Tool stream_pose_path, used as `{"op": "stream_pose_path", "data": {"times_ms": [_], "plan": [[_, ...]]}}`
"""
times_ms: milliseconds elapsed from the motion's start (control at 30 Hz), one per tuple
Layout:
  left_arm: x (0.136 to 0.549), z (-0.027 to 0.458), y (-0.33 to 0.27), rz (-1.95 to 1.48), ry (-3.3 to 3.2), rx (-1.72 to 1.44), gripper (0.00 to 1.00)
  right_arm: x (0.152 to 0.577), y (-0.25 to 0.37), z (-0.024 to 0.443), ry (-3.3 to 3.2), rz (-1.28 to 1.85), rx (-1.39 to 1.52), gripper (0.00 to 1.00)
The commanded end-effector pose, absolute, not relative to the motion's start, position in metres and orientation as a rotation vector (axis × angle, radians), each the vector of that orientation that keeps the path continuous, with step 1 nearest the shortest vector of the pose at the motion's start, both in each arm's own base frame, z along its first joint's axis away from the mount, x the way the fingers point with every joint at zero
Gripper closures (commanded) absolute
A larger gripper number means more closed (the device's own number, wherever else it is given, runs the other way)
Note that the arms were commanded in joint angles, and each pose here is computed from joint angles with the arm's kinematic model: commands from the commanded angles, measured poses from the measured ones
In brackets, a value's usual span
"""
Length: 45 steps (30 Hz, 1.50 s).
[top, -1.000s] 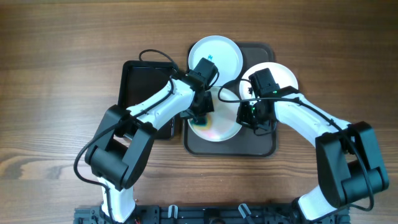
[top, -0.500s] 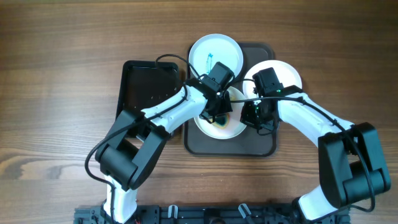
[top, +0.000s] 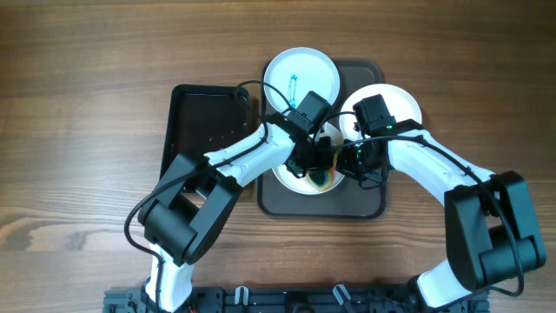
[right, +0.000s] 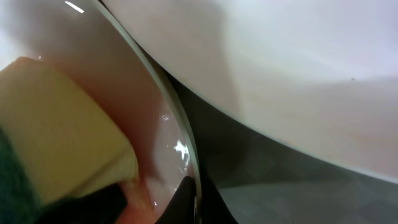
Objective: Clean dirty plates on tray and stack at the side
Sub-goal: 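Scrub the plate's blue smear with the sponge while right gripper holds rim, then return the sponge with the left gripper to the black tray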
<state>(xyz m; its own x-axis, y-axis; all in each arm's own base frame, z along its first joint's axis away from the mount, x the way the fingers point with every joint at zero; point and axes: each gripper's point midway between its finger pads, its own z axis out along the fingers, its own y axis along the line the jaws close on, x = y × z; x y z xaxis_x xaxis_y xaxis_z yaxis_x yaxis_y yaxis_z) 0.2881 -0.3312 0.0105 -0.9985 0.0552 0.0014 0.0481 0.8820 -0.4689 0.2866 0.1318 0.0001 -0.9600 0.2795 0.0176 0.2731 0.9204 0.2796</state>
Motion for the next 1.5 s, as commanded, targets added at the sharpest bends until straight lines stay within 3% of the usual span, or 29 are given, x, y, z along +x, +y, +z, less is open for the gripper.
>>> {"op": "stream_pose_path", "data": {"times_ms": [0,167,400,533,700,900,1167,1400,1467], "plan": [[0.262,-0.03,-0.29,0.397,-3.02,-0.024,0.96,0.279,0.133,-0.009,3.089,0.406,0.394,0.96],[0.286,-0.014,-0.225,0.014,-3.164,0.176,0.96,0.279,0.133,-0.009,3.089,0.406,0.387,0.96],[0.305,0.03,-0.195,-0.046,-3.267,0.312,0.96,0.279,0.133,-0.009,3.089,0.407,0.388,0.96],[0.31,0.05,-0.191,0.051,-3.28,0.369,0.96,0.279,0.133,-0.009,3.089,0.406,0.384,0.96],[0.309,0.097,-0.204,0.41,-3.259,0.332,0.96,0.279,0.133,-0.009,3.088,0.406,0.381,0.96],[0.319,0.139,-0.152,0.429,-3.332,0.46,0.96,0.28,0.133,-0.009,3.087,0.408,0.362,0.96],[0.318,0.104,-0.055,-0.161,-3.339,0.624,0.96,0.286,0.132,0.001,3.071,0.391,0.291,0.96],[0.309,0.06,-0.037,-0.128,-3.254,0.72,0.96,0.297,0.111,0.043,3.027,0.18,0.162,0.96],[0.311,0.06,-0.039,-0.025,-3.235,0.762,0.91,0.301,0.108,0.056,3.015,0.129,0.126,0.96]]}}
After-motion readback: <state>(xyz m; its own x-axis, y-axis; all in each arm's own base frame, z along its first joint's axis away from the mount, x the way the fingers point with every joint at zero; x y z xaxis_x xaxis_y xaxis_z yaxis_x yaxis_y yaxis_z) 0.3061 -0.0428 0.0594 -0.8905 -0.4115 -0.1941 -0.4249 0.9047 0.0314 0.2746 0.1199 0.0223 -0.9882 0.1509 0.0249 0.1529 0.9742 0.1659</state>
